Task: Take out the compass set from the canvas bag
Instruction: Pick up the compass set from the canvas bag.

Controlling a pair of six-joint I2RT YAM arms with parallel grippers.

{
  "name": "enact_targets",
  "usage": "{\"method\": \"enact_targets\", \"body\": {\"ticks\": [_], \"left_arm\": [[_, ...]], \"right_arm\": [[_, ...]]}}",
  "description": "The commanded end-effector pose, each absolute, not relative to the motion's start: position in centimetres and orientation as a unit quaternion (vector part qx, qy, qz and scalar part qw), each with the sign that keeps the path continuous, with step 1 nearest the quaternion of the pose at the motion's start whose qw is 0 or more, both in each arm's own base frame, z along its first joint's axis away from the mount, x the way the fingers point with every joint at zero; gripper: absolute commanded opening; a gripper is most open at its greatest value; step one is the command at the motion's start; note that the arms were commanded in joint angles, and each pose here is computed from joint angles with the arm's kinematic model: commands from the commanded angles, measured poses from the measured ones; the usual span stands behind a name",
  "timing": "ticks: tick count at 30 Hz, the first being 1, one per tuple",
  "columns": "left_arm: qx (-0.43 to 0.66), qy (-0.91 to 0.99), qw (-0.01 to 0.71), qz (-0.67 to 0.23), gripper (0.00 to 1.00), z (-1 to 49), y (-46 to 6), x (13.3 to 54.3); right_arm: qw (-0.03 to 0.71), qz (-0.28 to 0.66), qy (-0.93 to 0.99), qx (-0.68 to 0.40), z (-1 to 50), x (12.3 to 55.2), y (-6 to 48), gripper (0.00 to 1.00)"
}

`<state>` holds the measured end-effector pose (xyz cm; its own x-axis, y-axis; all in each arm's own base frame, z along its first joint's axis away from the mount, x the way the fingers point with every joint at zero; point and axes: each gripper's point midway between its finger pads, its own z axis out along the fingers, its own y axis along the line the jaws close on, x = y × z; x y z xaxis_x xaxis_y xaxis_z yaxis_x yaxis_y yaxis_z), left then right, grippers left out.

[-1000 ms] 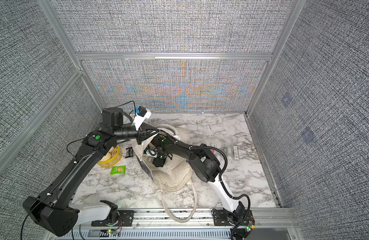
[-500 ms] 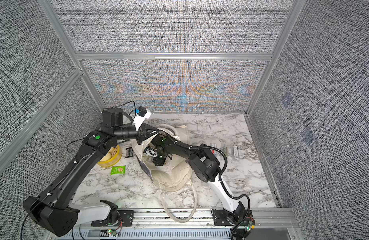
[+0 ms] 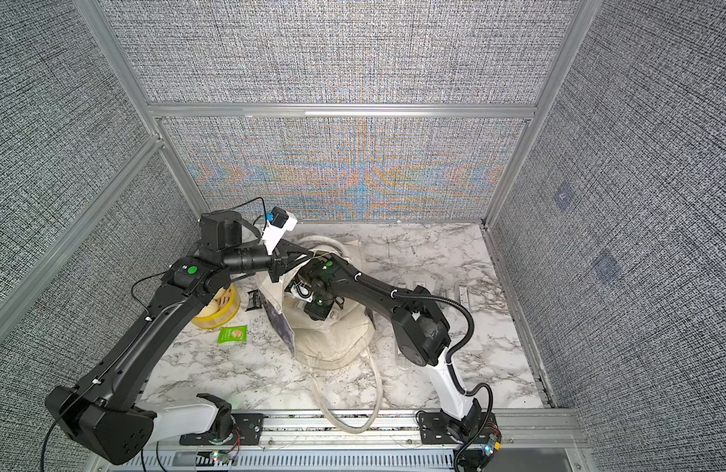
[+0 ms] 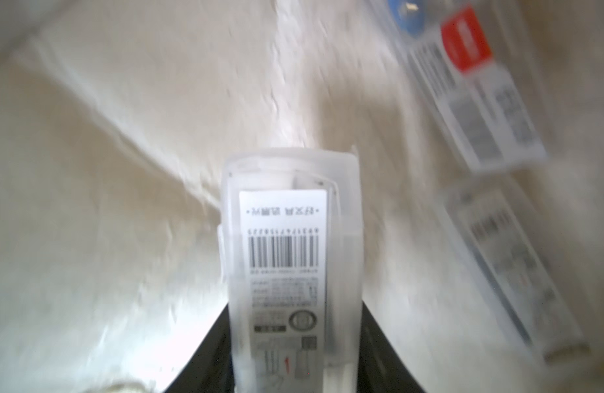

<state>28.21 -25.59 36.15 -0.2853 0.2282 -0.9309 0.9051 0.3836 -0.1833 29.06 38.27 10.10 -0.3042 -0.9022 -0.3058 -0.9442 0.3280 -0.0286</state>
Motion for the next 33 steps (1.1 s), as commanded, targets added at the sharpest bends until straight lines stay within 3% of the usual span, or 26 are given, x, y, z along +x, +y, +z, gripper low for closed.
{"method": "enact_targets", "body": {"ticks": [1, 11, 25, 33], "left_arm": [[0.402, 0.696, 0.453, -0.386, 0.0, 36.9, -25.8, 28.4], [0.4, 0.694, 0.456, -0.388, 0.0, 37.1, -25.8, 28.5], [0.398, 0.695, 0.463, -0.38, 0.0, 37.3, -25.6, 28.5], [0.397, 0.702, 0.459, -0.373, 0.0, 36.7, -25.5, 28.9]], "right_arm": [[0.124, 0.06, 0.821, -0.553, 11.3, 27.6, 36.7, 0.4], [0.105, 0.061, 0.823, -0.555, 14.6, 22.1, 34.2, 0.4], [0.075, 0.046, 0.878, -0.47, 11.5, 24.7, 31.6, 0.4], [0.1, 0.085, 0.849, -0.511, 15.5, 22.0, 32.7, 0.4]]}}
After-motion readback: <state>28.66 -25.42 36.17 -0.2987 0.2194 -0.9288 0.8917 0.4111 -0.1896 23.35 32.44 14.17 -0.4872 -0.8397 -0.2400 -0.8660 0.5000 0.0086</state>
